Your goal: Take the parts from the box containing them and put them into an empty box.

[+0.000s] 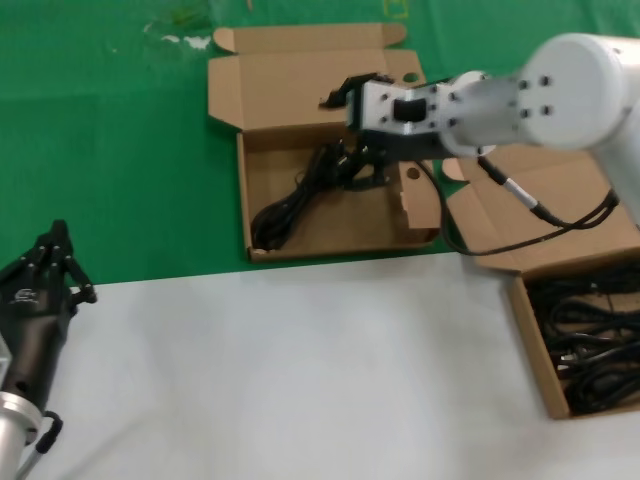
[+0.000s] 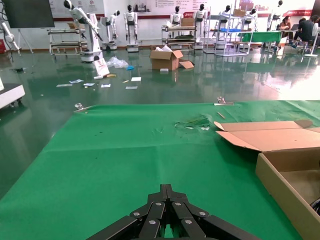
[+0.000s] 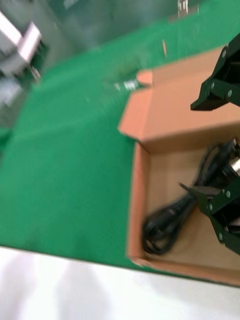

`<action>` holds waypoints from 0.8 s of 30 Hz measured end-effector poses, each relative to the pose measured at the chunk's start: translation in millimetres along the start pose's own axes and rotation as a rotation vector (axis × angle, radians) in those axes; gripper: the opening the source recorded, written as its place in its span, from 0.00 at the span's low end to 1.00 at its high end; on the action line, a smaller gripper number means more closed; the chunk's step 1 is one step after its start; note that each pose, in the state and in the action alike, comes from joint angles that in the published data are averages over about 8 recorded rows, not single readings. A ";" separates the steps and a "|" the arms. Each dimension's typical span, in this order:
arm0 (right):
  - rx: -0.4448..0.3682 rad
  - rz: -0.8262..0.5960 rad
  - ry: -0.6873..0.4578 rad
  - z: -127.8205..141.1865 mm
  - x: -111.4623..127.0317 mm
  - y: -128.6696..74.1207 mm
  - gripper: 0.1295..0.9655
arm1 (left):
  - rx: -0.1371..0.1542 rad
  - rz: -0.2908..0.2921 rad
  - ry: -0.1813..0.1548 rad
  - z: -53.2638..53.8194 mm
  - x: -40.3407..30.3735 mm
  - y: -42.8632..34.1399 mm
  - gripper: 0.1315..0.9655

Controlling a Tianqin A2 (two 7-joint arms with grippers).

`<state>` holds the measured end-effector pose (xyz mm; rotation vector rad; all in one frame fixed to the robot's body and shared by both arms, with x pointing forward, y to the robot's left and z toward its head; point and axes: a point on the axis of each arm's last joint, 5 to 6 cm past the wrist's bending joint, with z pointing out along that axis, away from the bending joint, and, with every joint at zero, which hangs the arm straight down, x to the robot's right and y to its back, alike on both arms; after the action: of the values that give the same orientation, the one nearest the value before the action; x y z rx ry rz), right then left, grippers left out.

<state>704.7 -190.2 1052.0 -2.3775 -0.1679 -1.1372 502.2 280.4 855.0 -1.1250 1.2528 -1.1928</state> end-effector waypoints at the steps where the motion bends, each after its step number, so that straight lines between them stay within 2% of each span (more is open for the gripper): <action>1: 0.011 0.010 0.013 -4.6 -0.4 0.1 0.35 | 0.000 0.000 0.000 0.0 0.0 0.0 0.01; 6: 0.082 0.085 0.104 -32.4 -9.1 1.3 0.49 | 0.000 0.000 0.000 0.0 0.0 0.0 0.01; 8: 0.111 0.124 0.144 -42.8 -16.8 2.3 0.51 | 0.000 0.000 0.000 0.0 0.0 0.0 0.01; 12: 0.160 0.214 0.223 -59.3 -38.6 6.3 0.63 | 0.000 0.000 0.000 0.0 0.0 0.0 0.01; 16: 0.188 0.298 0.277 -68.7 -60.9 11.2 0.75 | 0.000 0.000 0.000 0.0 0.0 0.0 0.01; 18: 0.193 0.326 0.291 -71.1 -68.1 12.8 0.77 | 0.000 0.000 0.000 0.0 0.0 0.0 0.01; 24: 0.196 0.348 0.299 -72.8 -73.8 14.0 0.89 | 0.000 0.000 0.000 0.0 0.0 0.0 0.02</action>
<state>610.8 -230.3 1029.2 -1.9428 0.2185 -1.2229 502.2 280.4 855.0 -1.1250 1.2527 -1.1927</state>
